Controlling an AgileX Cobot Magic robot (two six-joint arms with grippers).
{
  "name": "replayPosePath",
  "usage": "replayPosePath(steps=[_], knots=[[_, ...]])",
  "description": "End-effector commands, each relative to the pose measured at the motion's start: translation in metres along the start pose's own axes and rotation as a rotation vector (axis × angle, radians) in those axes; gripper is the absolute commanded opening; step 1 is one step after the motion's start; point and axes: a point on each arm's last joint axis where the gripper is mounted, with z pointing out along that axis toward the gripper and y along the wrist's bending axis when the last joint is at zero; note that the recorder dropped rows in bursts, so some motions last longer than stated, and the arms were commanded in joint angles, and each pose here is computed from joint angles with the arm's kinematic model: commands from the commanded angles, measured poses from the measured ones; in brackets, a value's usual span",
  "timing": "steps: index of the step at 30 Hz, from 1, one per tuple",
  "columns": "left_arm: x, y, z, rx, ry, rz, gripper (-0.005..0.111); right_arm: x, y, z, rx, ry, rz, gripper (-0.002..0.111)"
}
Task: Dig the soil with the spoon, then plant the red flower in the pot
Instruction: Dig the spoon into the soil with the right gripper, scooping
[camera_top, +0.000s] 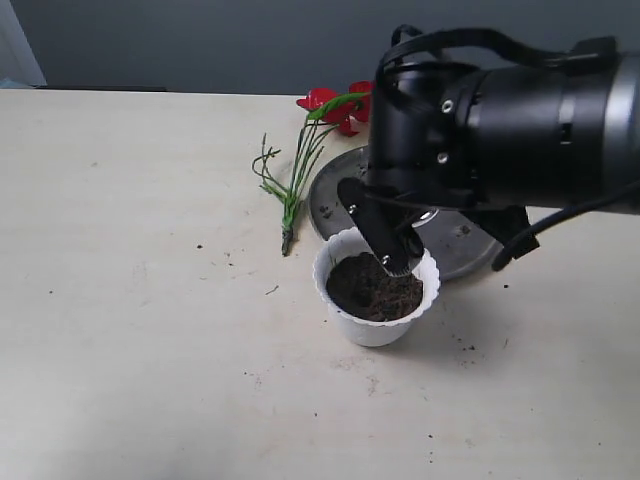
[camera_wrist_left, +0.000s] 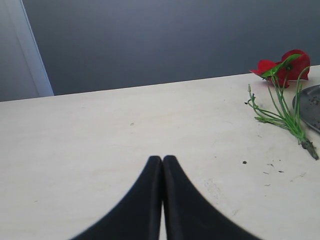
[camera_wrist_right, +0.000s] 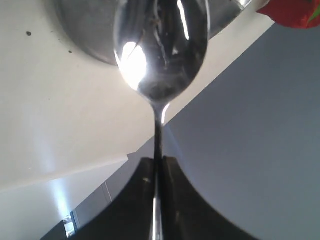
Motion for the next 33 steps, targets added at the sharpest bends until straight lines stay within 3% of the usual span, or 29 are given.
replayPosePath(steps=[1, 16, 24, 33], knots=[[0.0, 0.0, 0.0, 0.002, -0.004, -0.001, 0.0, -0.015, 0.001, 0.013, -0.023, 0.014, -0.049, 0.0], [0.0, 0.0, 0.0, 0.002, -0.004, -0.001, 0.0, -0.099, 0.024, 0.01, -0.028, 0.008, -0.294, 0.0], [0.0, 0.0, 0.0, 0.002, -0.004, -0.001, 0.0, -0.074, 0.006, -0.002, 0.126, 0.114, -0.256, 0.0], [0.0, 0.0, 0.0, 0.002, -0.004, -0.001, 0.0, -0.037, -0.002, -0.015, 0.141, 0.092, -0.136, 0.0]])
